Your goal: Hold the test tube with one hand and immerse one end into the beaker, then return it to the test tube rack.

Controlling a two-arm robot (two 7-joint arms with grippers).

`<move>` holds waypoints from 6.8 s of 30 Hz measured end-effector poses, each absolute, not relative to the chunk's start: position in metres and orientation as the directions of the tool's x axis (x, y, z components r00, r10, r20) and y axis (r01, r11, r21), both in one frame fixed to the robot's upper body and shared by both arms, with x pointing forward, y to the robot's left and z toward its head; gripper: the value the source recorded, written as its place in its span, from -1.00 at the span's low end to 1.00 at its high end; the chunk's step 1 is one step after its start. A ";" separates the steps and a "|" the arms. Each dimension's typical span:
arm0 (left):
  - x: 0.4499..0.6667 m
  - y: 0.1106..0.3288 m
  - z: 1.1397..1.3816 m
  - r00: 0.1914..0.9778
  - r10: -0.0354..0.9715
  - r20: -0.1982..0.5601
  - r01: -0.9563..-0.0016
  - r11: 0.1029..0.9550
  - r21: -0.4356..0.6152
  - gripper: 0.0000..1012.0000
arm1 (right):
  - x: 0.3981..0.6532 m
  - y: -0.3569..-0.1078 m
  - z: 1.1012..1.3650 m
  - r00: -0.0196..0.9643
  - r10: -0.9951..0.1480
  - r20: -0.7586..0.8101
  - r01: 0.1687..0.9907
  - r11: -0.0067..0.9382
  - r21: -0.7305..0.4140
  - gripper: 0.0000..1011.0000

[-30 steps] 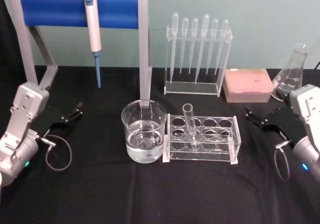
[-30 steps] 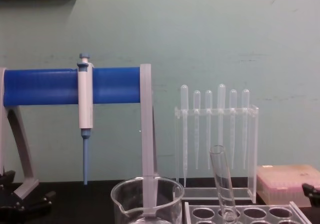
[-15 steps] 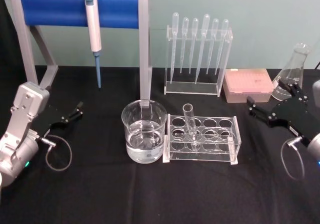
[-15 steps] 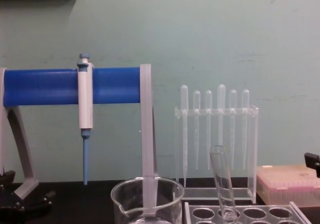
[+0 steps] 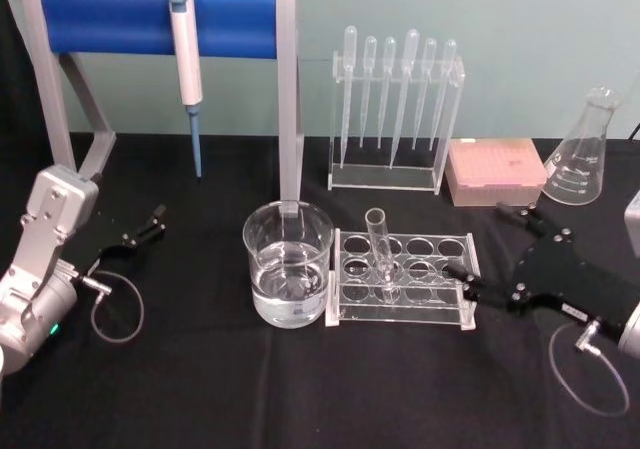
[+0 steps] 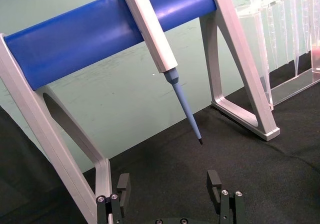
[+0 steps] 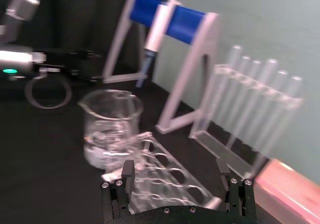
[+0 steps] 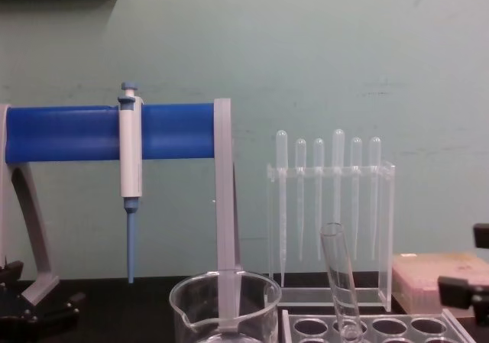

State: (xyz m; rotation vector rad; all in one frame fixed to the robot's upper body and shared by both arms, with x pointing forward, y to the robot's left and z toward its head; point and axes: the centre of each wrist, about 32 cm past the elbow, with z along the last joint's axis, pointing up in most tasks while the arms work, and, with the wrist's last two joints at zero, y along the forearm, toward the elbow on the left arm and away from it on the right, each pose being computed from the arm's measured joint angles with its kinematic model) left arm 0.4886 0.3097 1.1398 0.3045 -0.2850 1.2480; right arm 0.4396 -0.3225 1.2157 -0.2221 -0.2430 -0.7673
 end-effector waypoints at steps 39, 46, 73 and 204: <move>0.489 0.310 1.140 0.292 0.880 0.374 -0.955 0.287 0.070 0.98 | 0.502 -0.269 1.228 0.848 -0.482 0.219 0.525 0.818 -0.234 0.98; 0.489 0.310 1.140 0.292 0.880 0.374 -0.955 0.287 0.070 0.98 | 0.505 -0.266 1.228 0.848 -0.482 0.219 0.526 0.817 -0.236 0.98; 0.489 0.310 1.140 0.292 0.880 0.374 -0.955 0.287 0.070 0.98 | 0.504 -0.267 1.228 0.847 -0.483 0.220 0.527 0.817 -0.235 -0.31; 0.489 0.310 1.140 0.292 0.880 0.374 -0.955 0.287 0.070 0.98 | 0.504 -0.282 1.305 0.821 -0.550 0.151 0.566 0.820 -0.089 -0.53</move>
